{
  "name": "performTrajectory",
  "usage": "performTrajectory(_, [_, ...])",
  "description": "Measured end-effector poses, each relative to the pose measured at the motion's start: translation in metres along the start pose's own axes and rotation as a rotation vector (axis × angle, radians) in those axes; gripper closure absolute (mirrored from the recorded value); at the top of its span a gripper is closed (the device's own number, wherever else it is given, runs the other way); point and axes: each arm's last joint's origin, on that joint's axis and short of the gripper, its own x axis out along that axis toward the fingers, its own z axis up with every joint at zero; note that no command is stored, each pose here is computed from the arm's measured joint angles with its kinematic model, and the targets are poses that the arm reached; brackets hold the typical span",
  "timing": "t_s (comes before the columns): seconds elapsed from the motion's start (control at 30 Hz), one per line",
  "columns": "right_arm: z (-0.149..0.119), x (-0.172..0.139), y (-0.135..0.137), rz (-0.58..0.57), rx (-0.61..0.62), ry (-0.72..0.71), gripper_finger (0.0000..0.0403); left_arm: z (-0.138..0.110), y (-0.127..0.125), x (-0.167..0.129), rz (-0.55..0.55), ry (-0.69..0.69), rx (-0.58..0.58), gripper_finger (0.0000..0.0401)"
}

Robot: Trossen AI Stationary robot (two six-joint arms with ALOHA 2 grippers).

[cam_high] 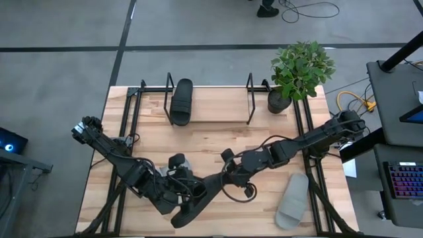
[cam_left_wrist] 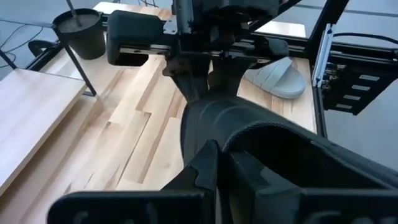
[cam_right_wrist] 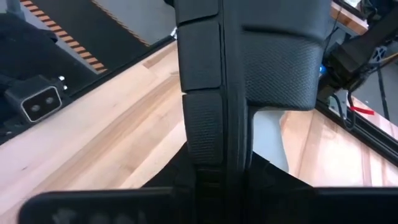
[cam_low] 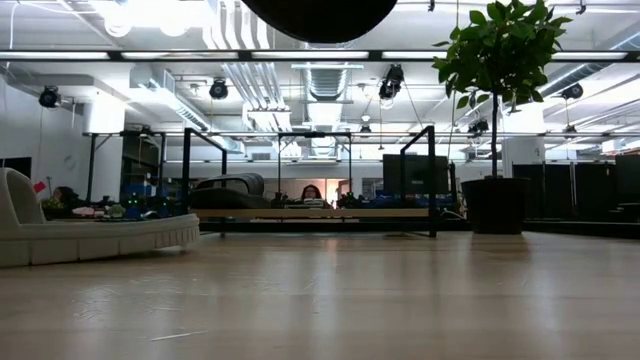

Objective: Pick and place slides into the shelf
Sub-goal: Put the black slipper on the shelf

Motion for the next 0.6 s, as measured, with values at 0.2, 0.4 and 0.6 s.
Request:
performTrajectory(0.2, [0.0012, -0.0002, -0.0005, -0.002, 0.014, -0.003, 0.0354, 0.0002, -0.0001, 0.0, 0.0, -0.002, 0.001, 0.0401])
performTrajectory(0.4, [0.0012, -0.0001, -0.0008, -0.023, 0.025, 0.003, 0.0354, -0.0001, -0.0005, 0.0002, -0.02, 0.012, 0.004, 0.0397])
performTrajectory(0.6, [0.0013, 0.0, -0.0013, -0.032, 0.023, 0.004, 0.0354, 0.0006, -0.0009, -0.0005, -0.039, 0.016, 0.029, 0.035])
